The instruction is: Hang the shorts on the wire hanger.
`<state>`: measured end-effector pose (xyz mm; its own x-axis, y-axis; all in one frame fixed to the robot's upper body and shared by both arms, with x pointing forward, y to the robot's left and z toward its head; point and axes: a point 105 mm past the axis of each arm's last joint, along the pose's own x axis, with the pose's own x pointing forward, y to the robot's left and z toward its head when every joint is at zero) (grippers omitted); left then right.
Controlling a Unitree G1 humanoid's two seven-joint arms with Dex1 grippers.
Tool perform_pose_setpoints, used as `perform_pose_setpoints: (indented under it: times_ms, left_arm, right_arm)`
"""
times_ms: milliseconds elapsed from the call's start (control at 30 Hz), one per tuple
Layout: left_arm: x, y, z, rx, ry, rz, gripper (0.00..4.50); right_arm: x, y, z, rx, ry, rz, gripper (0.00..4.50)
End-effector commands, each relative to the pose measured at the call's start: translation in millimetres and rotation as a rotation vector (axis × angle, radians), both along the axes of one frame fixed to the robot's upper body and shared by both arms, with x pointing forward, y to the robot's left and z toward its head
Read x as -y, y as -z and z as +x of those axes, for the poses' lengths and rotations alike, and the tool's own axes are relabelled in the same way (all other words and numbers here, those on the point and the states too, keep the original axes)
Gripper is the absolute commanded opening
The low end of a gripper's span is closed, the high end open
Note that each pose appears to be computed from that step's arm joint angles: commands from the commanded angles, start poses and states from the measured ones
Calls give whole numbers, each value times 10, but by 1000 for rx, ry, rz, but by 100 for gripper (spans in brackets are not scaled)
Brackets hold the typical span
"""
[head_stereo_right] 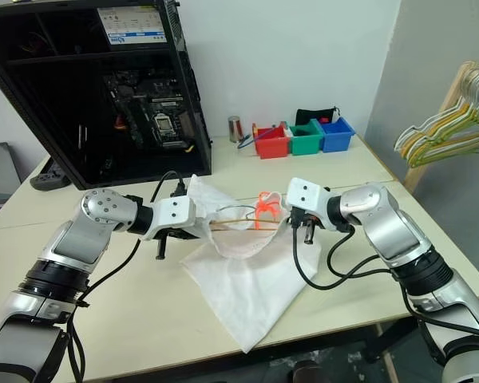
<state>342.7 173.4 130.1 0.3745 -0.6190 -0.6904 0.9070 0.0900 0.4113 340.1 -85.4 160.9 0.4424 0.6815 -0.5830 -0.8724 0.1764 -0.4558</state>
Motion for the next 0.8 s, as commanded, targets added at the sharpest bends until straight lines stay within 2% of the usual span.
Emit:
perform_pose_setpoints:
  times_ms: [33, 367, 533, 667, 800]
  left_arm:
    - [116, -181, 48, 75, 30, -35, 0]
    - [98, -181, 91, 85, 23, -38, 0]
    - [172, -202, 107, 92, 30, -66, 0]
    - [176, -196, 110, 94, 28, -67, 0]
    - [168, -198, 97, 95, 23, -70, 0]
  right_arm:
    - [35, -150, -48, 102, -91, -85, 67]
    - [255, -292, -153, 93, -137, -160, 328]
    - [372, -34, 3, 20, -35, -203, 441]
    - [298, 43, 168, 18, 8, -173, 447]
    - [270, 158, 227, 26, -25, -231, 447]
